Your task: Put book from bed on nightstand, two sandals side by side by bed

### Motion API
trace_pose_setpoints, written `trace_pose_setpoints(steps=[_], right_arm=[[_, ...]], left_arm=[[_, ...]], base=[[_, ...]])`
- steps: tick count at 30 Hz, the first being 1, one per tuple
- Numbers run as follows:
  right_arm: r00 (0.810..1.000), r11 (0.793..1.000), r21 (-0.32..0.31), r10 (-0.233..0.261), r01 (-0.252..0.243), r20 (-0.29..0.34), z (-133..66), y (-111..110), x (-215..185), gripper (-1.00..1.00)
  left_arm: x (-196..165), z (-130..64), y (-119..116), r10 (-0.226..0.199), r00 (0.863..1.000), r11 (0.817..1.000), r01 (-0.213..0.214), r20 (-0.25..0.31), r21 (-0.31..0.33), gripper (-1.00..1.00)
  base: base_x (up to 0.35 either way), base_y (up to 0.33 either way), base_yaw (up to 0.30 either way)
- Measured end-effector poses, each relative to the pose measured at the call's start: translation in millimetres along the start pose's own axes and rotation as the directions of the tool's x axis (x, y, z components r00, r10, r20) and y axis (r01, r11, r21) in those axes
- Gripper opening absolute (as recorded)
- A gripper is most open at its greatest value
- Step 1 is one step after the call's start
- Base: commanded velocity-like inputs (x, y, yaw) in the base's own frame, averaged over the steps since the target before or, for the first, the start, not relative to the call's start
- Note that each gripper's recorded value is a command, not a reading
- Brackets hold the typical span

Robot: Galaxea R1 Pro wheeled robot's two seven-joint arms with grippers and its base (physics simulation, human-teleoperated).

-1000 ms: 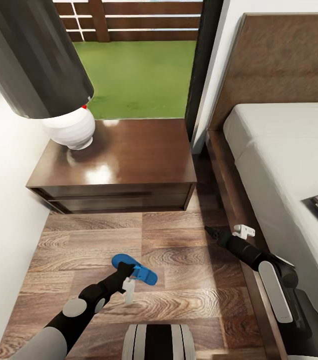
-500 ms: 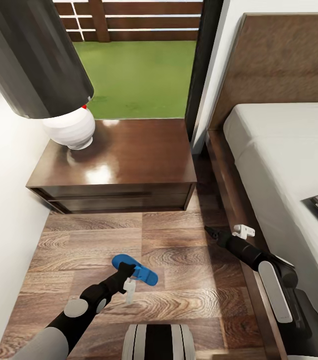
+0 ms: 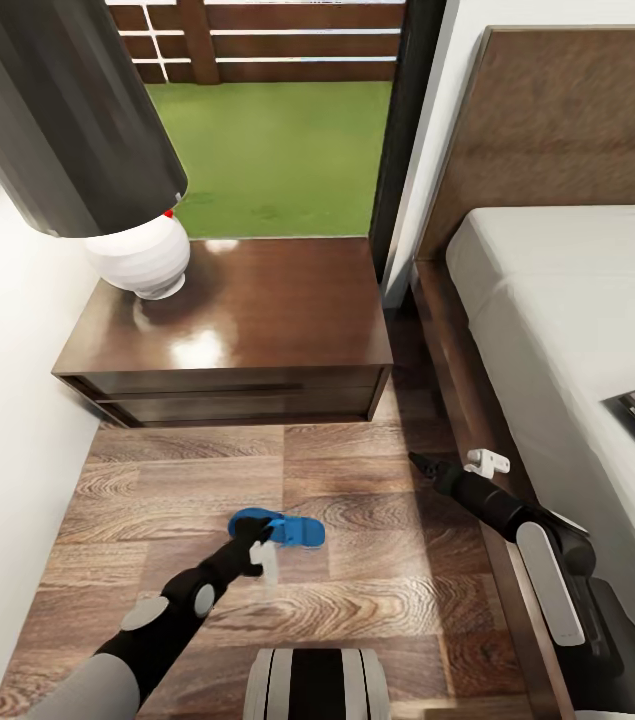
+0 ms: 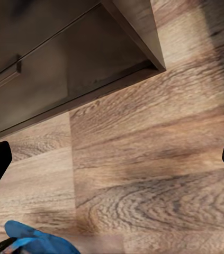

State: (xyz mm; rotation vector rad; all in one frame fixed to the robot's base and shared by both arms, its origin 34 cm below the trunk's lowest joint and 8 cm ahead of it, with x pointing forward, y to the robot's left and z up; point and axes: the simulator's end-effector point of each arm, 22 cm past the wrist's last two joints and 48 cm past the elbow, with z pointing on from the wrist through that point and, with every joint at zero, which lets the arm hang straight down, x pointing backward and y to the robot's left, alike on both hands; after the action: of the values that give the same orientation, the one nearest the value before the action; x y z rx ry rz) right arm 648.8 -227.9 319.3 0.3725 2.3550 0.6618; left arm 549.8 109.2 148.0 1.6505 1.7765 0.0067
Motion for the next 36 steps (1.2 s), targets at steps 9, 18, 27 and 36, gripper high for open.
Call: trace_pose_setpoints(steps=[9, 18, 27, 36], right_arm=[[1.0, 1.0, -0.002, 0.0, 0.0, 0.0, 0.1, 1, 0, 1.0], [1.0, 1.0, -0.002, 0.0, 0.0, 0.0, 0.1, 1, 0, 1.0], [1.0, 1.0, -0.002, 0.001, -0.001, 0.0, 0.2, 1, 0, 1.0], [1.0, 1.0, -0.002, 0.001, -0.001, 0.0, 0.1, 1, 0, 1.0]], left_arm=[[11, -4.6, 27, -0.47, 0.882, 0.874, 0.472, 0.04, -0.115, -1.0], [-2, -4.6, -2, -0.625, 0.779, 0.78, 0.624, 0.041, 0.042, -1.0], [33, -25.1, 35, -0.858, 0.513, 0.513, 0.855, 0.025, 0.075, -1.0], [80, -59.0, 101, -0.951, 0.204, 0.213, 0.977, 0.233, 0.017, -1.0]], base=[[0.0, 0.0, 0.0], [0.0, 0.0, 0.0], [0.0, 0.0, 0.0], [0.0, 0.0, 0.0]])
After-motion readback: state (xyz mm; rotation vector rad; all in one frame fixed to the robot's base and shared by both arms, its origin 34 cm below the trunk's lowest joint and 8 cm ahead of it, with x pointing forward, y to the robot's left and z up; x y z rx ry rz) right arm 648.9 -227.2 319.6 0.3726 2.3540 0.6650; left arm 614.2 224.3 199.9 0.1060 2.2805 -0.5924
